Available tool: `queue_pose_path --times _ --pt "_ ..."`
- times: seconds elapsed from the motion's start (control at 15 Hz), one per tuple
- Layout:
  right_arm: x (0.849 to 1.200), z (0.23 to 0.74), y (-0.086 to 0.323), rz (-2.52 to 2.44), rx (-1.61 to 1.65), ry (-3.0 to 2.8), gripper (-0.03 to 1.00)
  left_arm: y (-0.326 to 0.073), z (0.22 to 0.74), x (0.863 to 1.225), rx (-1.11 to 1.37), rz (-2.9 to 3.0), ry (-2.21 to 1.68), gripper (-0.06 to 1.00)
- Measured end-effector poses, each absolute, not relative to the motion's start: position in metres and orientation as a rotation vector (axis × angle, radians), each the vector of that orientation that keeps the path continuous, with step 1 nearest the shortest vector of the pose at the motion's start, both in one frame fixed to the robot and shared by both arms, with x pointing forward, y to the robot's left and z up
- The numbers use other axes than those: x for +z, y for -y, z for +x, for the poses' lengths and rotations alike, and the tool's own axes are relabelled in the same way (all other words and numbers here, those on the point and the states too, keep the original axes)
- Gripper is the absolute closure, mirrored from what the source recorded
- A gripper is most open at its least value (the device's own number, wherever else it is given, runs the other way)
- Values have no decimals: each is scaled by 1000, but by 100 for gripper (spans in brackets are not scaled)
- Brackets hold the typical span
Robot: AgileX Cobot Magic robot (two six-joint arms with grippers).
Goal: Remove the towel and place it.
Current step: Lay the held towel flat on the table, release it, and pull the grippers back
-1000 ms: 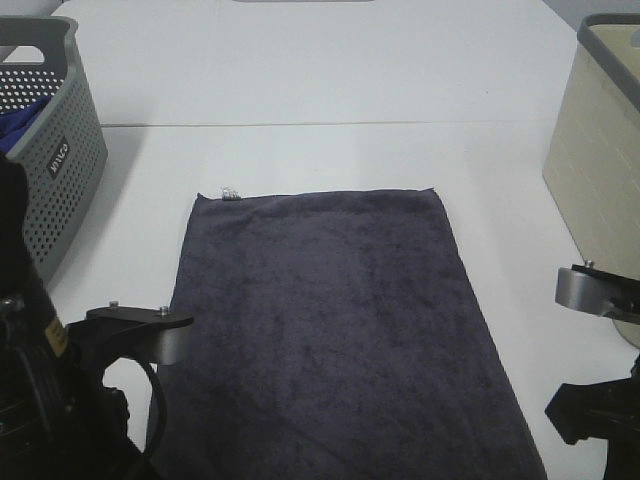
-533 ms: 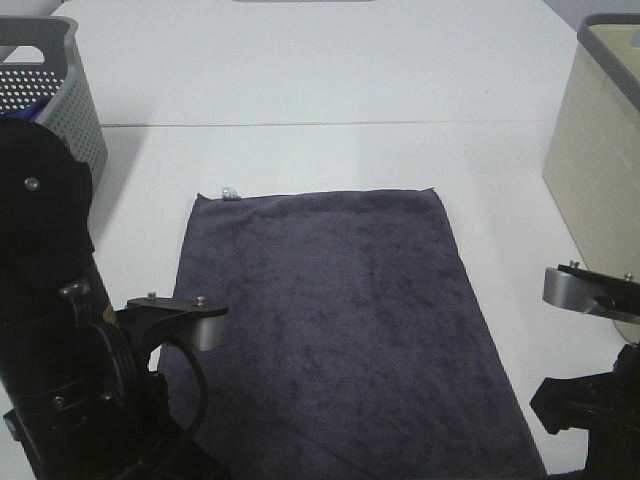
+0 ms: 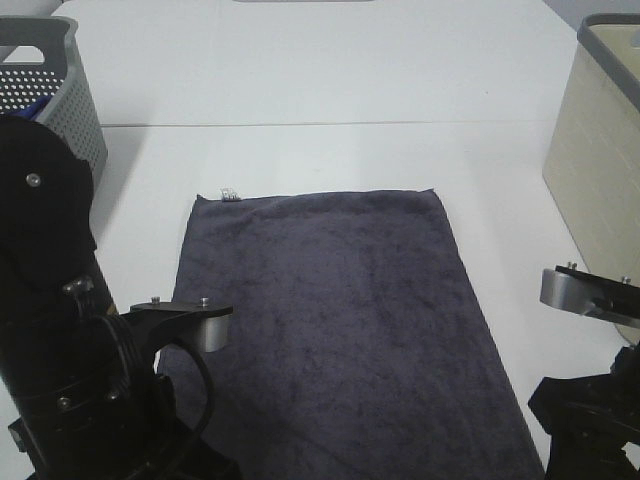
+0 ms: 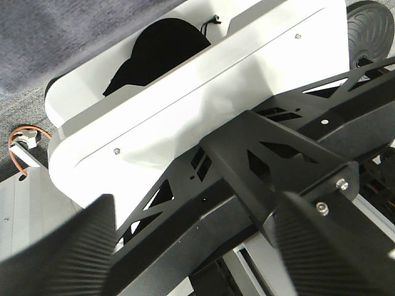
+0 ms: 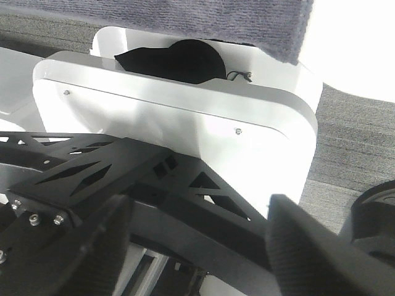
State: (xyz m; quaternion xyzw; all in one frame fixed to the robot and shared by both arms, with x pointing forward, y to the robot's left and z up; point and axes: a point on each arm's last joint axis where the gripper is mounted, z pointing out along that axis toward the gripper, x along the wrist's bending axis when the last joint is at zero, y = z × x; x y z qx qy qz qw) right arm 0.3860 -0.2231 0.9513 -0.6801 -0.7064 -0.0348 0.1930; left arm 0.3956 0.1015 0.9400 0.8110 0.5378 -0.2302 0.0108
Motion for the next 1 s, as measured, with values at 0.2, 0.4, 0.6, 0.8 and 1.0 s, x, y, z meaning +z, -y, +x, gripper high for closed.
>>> queue_pose_path --times 0.2,0.4,0.6,0.8,1.0 --pt "959 395 224 -1901 -107 2053 31 -95 404 955 -706 2564 -1613 19" --pt "988 423 223 -1907 -203 2211 31 -89 431 978 -513 2593 -1519 19" --pt "1023 458 220 -1916 -296 2356 31 -109 480 1006 -322 2464 -1580 19" --pt "1037 505 210 -1903 -271 2415 31 -138 536 1022 -191 2336 -1645 19" --pt "1026 555 198 -1859 -203 2448 31 -160 581 1020 -104 2251 -1709 19"
